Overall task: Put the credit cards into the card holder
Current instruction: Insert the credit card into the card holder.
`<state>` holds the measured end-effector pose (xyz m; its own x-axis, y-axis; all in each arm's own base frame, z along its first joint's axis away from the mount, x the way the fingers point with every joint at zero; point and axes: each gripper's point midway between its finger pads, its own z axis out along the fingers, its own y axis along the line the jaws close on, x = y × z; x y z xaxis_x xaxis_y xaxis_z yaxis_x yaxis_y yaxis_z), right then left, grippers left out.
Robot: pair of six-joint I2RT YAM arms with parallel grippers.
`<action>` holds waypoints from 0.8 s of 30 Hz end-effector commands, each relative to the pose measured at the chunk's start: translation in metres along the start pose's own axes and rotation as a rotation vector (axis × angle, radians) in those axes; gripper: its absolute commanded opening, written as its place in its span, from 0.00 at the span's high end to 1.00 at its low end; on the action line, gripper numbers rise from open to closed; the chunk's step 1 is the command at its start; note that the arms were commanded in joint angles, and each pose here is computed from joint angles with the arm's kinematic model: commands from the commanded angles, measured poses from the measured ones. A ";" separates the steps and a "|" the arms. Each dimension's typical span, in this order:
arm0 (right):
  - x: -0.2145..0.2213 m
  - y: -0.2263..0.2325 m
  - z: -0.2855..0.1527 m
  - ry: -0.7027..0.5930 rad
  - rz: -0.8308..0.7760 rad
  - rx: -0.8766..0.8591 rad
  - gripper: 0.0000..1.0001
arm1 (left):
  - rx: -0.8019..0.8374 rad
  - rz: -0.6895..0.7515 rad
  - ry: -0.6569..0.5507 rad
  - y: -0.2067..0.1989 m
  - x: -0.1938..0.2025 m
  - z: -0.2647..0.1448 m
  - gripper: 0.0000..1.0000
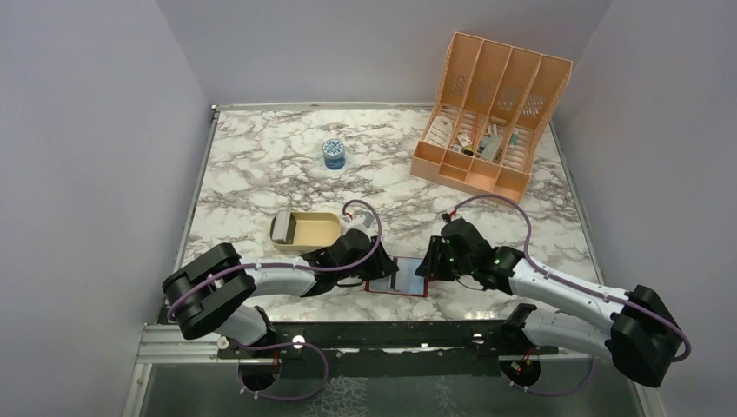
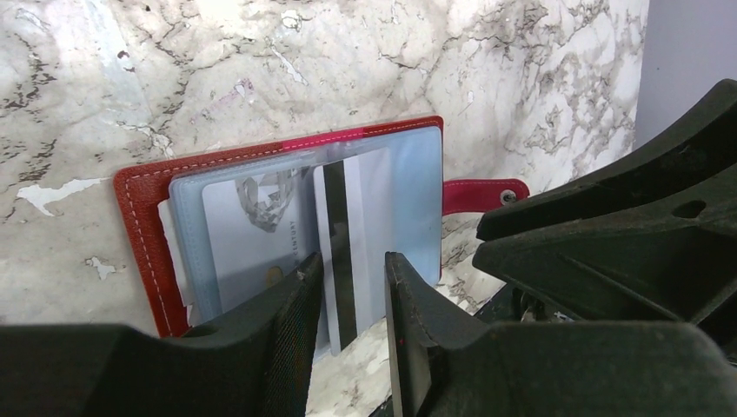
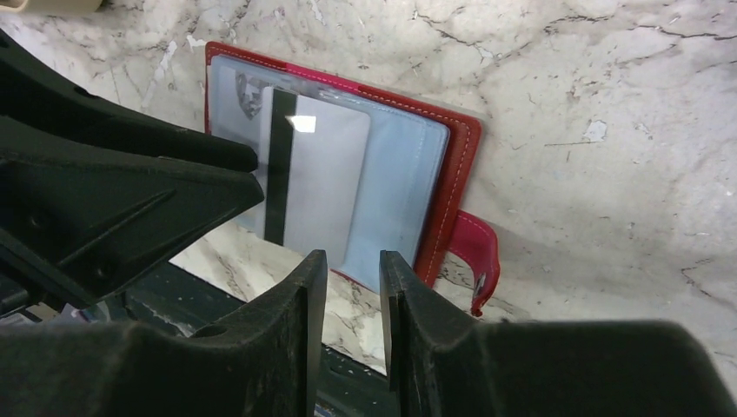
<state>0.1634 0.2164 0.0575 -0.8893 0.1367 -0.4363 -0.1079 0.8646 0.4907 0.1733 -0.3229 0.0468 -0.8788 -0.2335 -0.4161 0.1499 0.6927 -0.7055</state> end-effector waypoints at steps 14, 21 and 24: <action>0.016 -0.001 0.021 0.056 0.035 -0.015 0.71 | -0.023 0.020 -0.007 -0.002 -0.002 -0.002 0.65; 0.014 -0.009 0.019 0.037 0.032 0.019 0.71 | -0.030 0.028 0.021 -0.004 0.005 0.006 0.66; 0.014 -0.011 0.020 0.030 0.024 0.022 0.71 | -0.028 0.033 0.019 -0.006 0.004 0.008 0.66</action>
<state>0.1569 0.2221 0.0315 -0.9207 0.1322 -0.3672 -0.0734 0.8654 0.4957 0.1679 -0.3252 0.0393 -0.8916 -0.1997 -0.4063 0.1470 0.7212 -0.6770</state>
